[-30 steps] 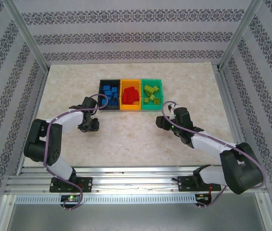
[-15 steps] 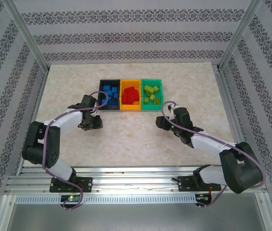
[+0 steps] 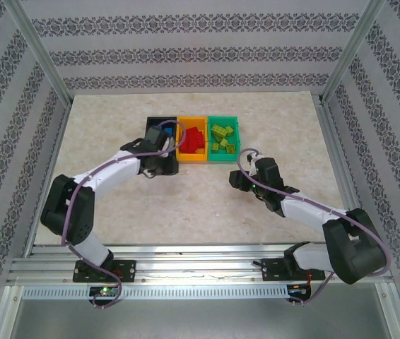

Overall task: Sort the legos into containers by color
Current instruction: Pick up the lego from the middle-left of the table, then place the lego in the container.

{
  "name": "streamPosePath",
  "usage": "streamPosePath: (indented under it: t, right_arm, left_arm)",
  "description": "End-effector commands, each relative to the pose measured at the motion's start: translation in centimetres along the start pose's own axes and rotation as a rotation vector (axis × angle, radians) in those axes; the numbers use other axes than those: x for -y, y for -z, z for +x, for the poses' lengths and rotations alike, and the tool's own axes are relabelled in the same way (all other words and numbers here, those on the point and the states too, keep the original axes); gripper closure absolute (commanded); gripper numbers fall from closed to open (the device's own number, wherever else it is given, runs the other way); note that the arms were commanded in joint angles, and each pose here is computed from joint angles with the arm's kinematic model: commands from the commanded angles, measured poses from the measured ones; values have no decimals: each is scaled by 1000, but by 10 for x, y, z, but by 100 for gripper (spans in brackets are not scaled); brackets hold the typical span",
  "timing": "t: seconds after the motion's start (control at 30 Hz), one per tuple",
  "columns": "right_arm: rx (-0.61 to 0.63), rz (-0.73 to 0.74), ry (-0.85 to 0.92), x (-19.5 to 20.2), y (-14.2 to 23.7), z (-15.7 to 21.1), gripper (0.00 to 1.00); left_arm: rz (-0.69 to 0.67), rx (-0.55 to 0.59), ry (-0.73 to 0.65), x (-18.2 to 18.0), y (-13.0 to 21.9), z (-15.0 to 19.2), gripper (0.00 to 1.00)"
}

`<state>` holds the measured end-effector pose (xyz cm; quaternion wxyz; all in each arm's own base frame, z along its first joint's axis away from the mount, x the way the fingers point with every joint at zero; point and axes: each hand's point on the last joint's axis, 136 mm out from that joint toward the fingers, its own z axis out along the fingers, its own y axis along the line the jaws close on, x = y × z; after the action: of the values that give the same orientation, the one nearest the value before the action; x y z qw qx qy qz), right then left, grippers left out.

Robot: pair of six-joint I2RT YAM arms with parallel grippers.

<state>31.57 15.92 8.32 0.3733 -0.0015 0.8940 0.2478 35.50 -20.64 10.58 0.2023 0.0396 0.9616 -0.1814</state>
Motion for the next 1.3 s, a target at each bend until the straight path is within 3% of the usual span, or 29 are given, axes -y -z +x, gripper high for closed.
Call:
streamPosePath:
  t: [0.0, 0.27, 0.5, 0.9, 1.27]
  right_arm:
    - [32, -2, 22, -5, 0, -13, 46]
    - [108, 23, -8, 6, 15, -22, 46]
    - [138, 36, -59, 18, 21, -27, 46]
    - [189, 53, -108, 31, 30, -34, 45]
    - [186, 40, -128, 32, 28, -34, 45]
  left_arm:
    - [75, 43, -33, 46, 1, -23, 84]
    - [231, 100, -110, 133, 3, -74, 84]
    - [320, 112, -146, 184, -6, -113, 84]
    - [275, 244, -158, 200, -47, -183, 81]
    - [236, 327, -31, 170, -101, -213, 78]
